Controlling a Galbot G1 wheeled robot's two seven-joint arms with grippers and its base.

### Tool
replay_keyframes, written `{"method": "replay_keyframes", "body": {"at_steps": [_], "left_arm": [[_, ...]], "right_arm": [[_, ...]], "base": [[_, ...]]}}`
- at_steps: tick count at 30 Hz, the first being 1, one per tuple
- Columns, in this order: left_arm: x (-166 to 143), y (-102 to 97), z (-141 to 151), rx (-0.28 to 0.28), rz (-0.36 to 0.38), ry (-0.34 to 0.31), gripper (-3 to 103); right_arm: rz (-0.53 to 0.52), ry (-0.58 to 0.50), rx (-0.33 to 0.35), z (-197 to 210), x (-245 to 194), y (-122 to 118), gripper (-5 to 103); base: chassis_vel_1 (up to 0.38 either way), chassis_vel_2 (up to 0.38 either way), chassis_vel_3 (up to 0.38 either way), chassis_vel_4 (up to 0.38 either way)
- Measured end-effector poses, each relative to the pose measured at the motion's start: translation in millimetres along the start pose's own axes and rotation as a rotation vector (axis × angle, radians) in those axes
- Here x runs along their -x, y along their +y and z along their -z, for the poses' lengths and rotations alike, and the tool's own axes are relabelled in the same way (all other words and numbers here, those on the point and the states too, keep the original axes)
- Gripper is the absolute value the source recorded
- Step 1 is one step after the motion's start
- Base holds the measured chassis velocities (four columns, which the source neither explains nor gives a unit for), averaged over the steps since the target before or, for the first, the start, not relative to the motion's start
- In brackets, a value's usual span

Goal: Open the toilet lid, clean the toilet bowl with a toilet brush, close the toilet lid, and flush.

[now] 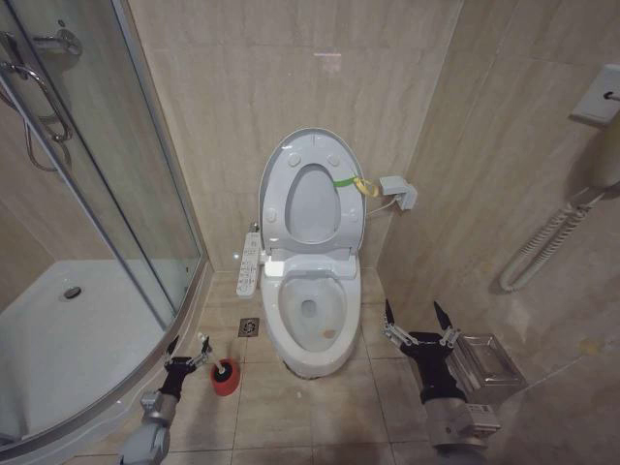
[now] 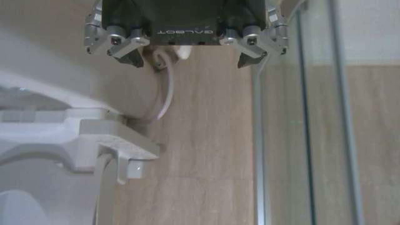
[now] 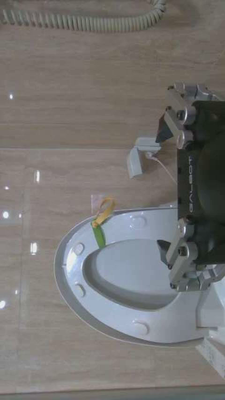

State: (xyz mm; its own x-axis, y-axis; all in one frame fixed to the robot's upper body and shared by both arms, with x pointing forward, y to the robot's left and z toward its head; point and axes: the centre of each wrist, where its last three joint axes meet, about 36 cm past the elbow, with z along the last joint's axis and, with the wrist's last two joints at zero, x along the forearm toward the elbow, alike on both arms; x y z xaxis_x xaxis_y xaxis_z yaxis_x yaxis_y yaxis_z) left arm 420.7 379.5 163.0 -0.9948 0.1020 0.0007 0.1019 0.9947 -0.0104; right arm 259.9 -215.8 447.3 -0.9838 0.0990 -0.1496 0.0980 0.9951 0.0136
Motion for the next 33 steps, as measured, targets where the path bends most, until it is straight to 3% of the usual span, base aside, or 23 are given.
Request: {"method": "replay_keyframes", "body": {"at_steps": [9, 22, 23, 29, 30, 33], "left_arm": [[-5.3, 3.8, -22.2, -0.013, -0.041, 0.067, 98], [4.4, 12.8, -25.1, -0.018, -0.051, 0.080, 96], [5.5, 12.0, -25.4, -0.021, -0.054, 0.080, 86], [6.7, 3.2, -29.8, -0.037, -0.065, 0.083, 86], [6.2, 2.5, -30.7, -0.038, -0.065, 0.084, 66], [4.1, 3.9, -32.6, -0.033, -0.063, 0.092, 66]], "right_arm": [[0.000, 0.000, 0.000, 0.0, 0.0, 0.0, 100], [0.000, 0.000, 0.000, 0.0, 0.0, 0.0, 100], [0.000, 0.000, 0.000, 0.0, 0.0, 0.0, 100], [0.000, 0.000, 0.000, 0.0, 0.0, 0.0, 100], [0.000, 0.000, 0.000, 0.0, 0.0, 0.0, 100], [0.000, 0.000, 0.000, 0.0, 0.0, 0.0, 100]], "base": [[0.000, 0.000, 0.000, 0.000], [0.000, 0.000, 0.000, 0.000], [0.000, 0.000, 0.000, 0.000], [0.000, 0.000, 0.000, 0.000], [0.000, 0.000, 0.000, 0.000], [0.000, 0.000, 0.000, 0.000]]}}
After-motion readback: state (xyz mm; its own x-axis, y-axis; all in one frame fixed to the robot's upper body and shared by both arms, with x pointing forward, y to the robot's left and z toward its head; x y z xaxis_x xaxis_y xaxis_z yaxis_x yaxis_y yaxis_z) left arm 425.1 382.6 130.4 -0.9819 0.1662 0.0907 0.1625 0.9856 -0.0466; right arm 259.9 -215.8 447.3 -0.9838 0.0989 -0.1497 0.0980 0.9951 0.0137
